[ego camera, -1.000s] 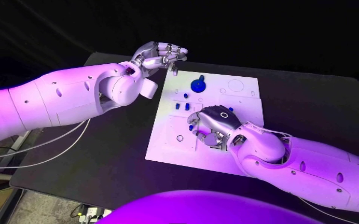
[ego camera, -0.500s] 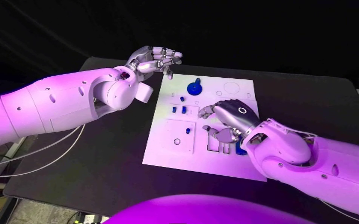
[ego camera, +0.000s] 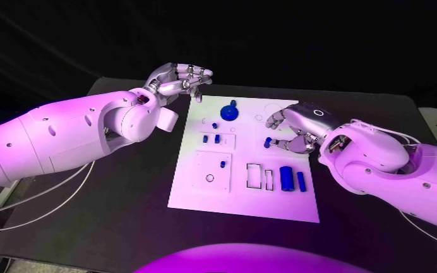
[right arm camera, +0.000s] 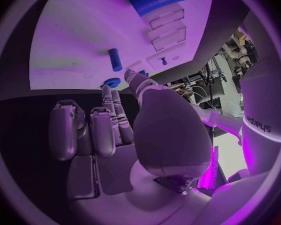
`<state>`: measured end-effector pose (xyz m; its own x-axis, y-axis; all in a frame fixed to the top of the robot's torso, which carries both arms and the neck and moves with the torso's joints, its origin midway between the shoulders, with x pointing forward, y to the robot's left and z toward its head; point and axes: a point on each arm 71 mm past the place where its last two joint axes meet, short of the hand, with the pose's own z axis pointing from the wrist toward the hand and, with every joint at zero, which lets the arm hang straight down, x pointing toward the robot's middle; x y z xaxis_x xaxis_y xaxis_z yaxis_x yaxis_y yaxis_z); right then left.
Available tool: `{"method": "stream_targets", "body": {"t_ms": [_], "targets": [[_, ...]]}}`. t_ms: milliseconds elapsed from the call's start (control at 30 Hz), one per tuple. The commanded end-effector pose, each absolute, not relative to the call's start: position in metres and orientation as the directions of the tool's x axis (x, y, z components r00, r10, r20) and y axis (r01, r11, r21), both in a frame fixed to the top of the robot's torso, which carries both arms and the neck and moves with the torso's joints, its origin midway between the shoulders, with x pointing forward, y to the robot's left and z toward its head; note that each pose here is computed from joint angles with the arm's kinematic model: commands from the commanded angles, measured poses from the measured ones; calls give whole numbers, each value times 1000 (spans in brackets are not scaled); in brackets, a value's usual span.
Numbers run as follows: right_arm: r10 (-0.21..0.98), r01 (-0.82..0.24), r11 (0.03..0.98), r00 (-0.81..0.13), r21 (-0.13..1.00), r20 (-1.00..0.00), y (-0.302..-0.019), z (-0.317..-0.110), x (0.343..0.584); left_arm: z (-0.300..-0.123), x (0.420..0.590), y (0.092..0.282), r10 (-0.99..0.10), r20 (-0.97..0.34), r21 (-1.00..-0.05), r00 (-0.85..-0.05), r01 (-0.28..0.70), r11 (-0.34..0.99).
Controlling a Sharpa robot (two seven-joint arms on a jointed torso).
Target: Assemble the parts on the task board
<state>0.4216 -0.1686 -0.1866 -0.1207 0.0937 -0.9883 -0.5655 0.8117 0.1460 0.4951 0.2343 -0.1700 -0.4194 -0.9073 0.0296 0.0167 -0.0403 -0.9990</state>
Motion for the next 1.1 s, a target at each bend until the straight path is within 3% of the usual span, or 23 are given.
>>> {"method": "stream_targets", "body": {"t_ms": [33,1100], "targets": [[10,-560,821,-184,114,-983,-167,-194,423,-169,495,232,-899,40,-998,-436,17,-53],[-50,-570,820,-170,57,-984,-152,-212,432,-169,495,233,-901,38,-999,-431,13,-49]]}}
